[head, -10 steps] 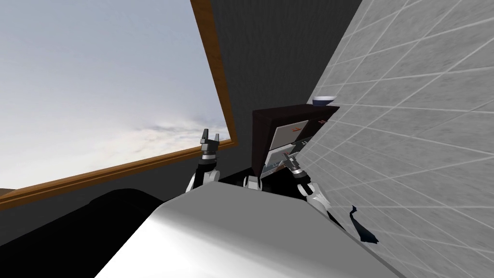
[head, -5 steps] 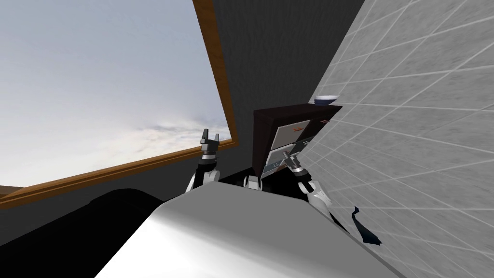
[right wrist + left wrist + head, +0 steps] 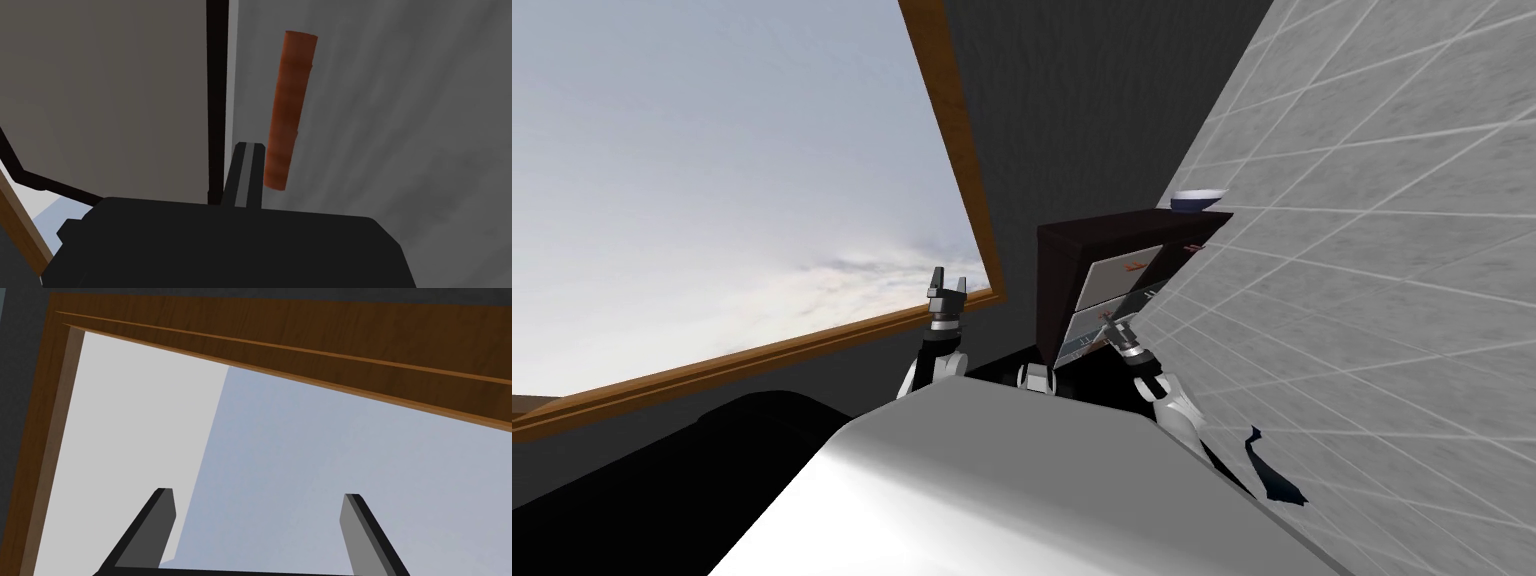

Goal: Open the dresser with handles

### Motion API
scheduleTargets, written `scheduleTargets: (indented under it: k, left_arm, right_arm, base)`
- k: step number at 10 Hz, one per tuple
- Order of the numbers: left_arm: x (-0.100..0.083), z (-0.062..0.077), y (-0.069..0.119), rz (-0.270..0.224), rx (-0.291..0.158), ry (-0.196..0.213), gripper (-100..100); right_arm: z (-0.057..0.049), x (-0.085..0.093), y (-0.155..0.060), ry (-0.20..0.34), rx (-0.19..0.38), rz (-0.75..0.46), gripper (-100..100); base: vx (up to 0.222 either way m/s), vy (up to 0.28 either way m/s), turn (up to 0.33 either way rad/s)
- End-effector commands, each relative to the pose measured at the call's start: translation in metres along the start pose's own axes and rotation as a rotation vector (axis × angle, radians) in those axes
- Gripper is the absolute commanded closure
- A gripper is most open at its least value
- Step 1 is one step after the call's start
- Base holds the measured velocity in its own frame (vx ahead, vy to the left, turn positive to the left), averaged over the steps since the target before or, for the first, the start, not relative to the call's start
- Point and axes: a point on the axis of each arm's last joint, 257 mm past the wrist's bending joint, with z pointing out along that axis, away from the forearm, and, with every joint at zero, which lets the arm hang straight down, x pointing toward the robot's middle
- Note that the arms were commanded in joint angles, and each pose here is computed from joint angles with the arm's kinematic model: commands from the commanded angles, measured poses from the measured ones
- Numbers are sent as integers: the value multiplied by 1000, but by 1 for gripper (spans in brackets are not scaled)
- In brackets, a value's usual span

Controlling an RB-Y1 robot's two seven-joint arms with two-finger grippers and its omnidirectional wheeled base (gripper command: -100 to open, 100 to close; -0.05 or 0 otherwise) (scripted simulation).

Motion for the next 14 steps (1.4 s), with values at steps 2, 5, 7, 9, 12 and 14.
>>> scheduleTargets:
  k: [2,5,7,9,12,14]
  left_arm:
    - [0,0,0,0,0,0,0]
    - [0,0,0,0,0,0,0]
    - [0,0,0,0,0,0,0]
    - [0,0,0,0,0,0,0]
    - [0,0,0,0,0,0,0]
    - [0,0,0,0,0,0,0]
  right_arm:
    - [-16,12,5,-23,-69,-132,-100]
    - [-16,12,-1,-47,-69,-176,-100]
    - [-9,19,-15,-61,-58,-197,-100]
    - [-9,17,-13,-56,-55,-192,100]
    - [-6,24,-27,-70,-41,-208,100]
    - [-4,29,-38,-80,-31,-218,100]
  base:
    - [34,24,-19]
    - [20,17,-10]
    - [-7,70,-14]
    - [1,-25,9]
    - [-126,-38,-43]
    - [-199,-53,-49]
